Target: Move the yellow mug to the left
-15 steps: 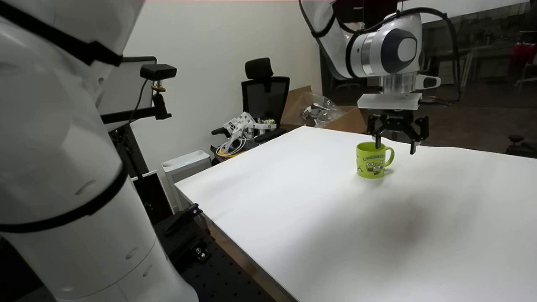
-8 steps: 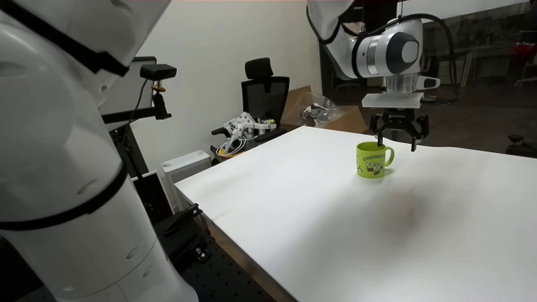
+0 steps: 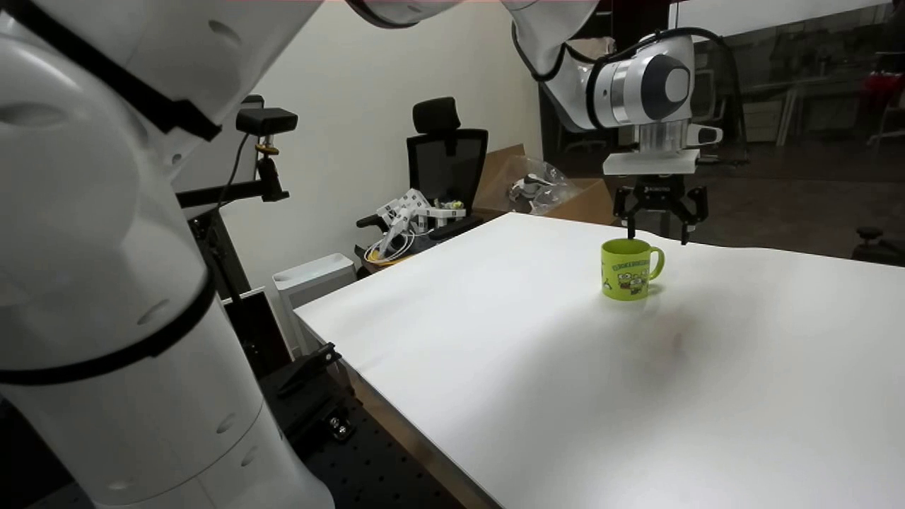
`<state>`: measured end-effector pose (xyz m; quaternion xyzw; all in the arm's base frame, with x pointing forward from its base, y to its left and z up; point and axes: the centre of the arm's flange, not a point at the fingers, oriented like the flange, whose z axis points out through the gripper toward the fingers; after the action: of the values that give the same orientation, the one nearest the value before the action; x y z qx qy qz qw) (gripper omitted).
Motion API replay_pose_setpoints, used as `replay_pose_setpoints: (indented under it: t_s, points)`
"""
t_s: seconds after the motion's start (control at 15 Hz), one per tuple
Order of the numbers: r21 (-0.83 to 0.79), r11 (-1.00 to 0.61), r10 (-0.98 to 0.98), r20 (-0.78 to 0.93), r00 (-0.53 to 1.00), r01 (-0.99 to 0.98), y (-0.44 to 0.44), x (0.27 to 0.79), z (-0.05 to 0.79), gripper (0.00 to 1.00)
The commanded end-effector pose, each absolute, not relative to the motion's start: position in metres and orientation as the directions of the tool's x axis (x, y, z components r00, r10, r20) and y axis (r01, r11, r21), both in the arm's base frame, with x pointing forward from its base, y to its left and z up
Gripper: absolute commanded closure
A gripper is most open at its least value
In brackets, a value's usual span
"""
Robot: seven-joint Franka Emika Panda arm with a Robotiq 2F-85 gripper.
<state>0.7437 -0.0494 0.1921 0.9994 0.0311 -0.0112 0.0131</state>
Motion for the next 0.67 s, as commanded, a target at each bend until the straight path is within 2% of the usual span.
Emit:
replay_pose_setpoints:
  t_s: [0.0, 0.6]
  points:
    - [0.023, -0.998, 0.058, -0.028, 0.998, 0.059, -0.046, 0.756, 0.186, 0.0]
    - [0.013, -1.0, 0.007, 0.004, 1.0, 0.007, -0.042, 0.725, 0.193, 0.0]
